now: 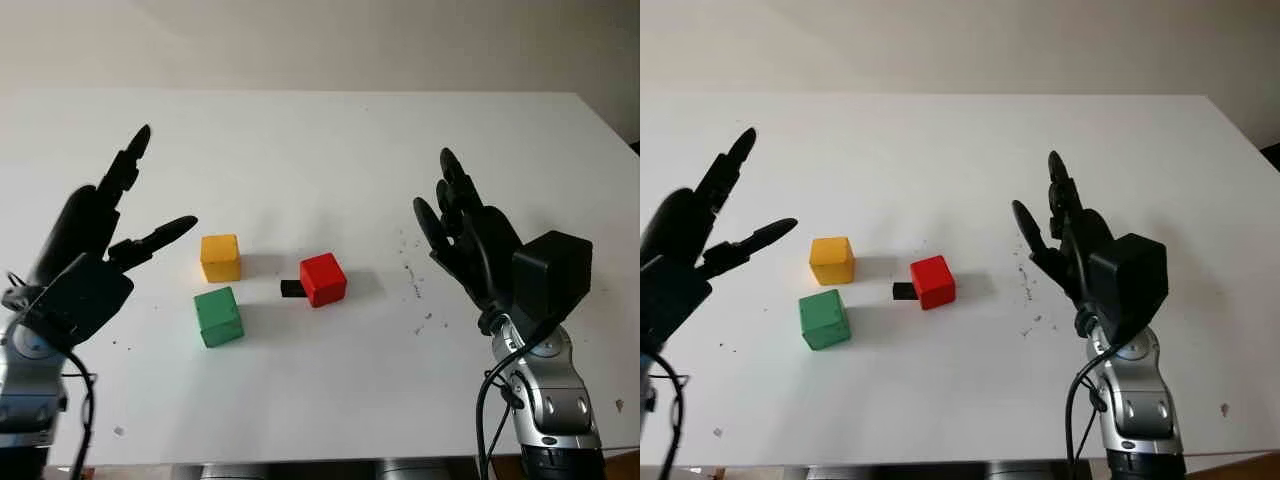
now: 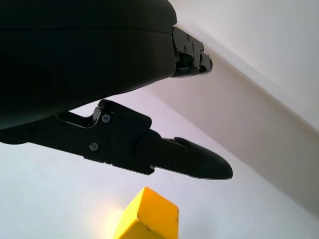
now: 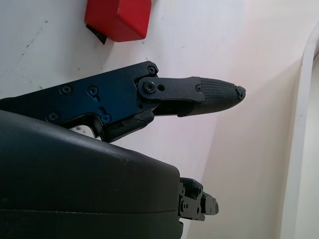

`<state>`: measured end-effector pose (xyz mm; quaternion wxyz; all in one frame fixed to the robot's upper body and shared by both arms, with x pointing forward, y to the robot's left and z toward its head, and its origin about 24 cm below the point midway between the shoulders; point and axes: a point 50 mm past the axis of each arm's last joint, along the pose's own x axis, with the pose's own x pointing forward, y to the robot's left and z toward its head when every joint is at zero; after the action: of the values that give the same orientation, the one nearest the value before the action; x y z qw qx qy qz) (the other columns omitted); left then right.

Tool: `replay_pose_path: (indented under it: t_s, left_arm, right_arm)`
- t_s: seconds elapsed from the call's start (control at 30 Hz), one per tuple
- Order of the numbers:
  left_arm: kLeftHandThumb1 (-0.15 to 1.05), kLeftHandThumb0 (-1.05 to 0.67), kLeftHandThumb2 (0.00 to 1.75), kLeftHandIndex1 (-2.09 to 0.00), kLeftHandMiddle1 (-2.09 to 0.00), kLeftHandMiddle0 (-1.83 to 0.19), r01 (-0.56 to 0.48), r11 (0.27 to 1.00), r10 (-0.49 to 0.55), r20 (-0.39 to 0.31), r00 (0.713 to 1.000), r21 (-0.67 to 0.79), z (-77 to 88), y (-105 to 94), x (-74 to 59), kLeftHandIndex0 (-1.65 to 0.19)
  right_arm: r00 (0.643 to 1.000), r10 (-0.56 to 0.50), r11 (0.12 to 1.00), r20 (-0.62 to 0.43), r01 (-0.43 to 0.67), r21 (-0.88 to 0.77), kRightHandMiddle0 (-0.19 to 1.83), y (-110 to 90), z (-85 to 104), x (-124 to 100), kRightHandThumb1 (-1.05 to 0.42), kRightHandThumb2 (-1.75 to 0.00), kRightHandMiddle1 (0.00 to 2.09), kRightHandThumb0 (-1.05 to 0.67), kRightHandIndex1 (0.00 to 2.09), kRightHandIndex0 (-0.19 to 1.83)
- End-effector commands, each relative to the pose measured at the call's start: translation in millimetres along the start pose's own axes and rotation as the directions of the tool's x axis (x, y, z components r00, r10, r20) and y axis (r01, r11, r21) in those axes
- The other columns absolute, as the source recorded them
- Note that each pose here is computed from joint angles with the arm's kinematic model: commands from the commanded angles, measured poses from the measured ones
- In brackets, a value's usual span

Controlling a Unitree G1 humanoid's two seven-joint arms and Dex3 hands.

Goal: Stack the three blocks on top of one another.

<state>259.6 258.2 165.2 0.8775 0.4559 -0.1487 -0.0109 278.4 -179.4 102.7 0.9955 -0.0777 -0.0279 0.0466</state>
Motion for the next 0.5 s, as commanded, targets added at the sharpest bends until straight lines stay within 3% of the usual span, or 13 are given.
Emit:
replay_pose_path:
  t_s: [0.0, 0.1, 0.2, 0.47]
  left_arm:
    - [1.05, -0.76, 0.06, -0.12, -0.05, -0.14, 0.043, 0.994, -0.047, 0.039, 0.998, 0.1, 9.4, 6.9, -6.5, -0.33]
    - [1.0, -0.73, 0.04, -0.11, -0.05, -0.12, 0.061, 0.973, -0.079, 0.071, 0.994, 0.221, 16.6, 11.2, -10.6, -0.38]
    - [0.98, -0.68, 0.04, -0.08, -0.03, -0.07, 0.071, 0.949, -0.093, 0.058, 0.994, 0.307, 17.2, 14.1, -7.4, -0.38]
    - [0.97, -0.73, 0.05, -0.05, -0.05, -0.07, 0.071, 0.889, -0.108, 0.056, 0.993, 0.453, 12.4, 6.0, 20.1, -0.37]
  right_arm:
    - [1.0, -0.007, 1.0, 0.023, 0.007, 0.003, -0.08, -0.9, 5.6, 0.1, -1.05, -0.41, 0.05, -0.69, 0.05, -0.16]
    - [1.0, -0.005, 1.0, 0.027, 0.006, -0.016, -0.08, -1.6, 5.6, 0.4, -1.05, -0.42, 0.05, -0.68, 0.05, -0.16]
    - [1.0, -0.004, 1.0, 0.023, 0.004, -0.009, -0.06, -0.7, 5.2, 2.2, -1.05, -0.42, 0.06, -0.68, 0.05, -0.17]
    - [0.999, -0.003, 1.0, 0.035, 0.003, -0.01, -0.07, -0.8, 5.7, 3.0, -1.05, -0.43, 0.05, -0.65, 0.05, -0.16]
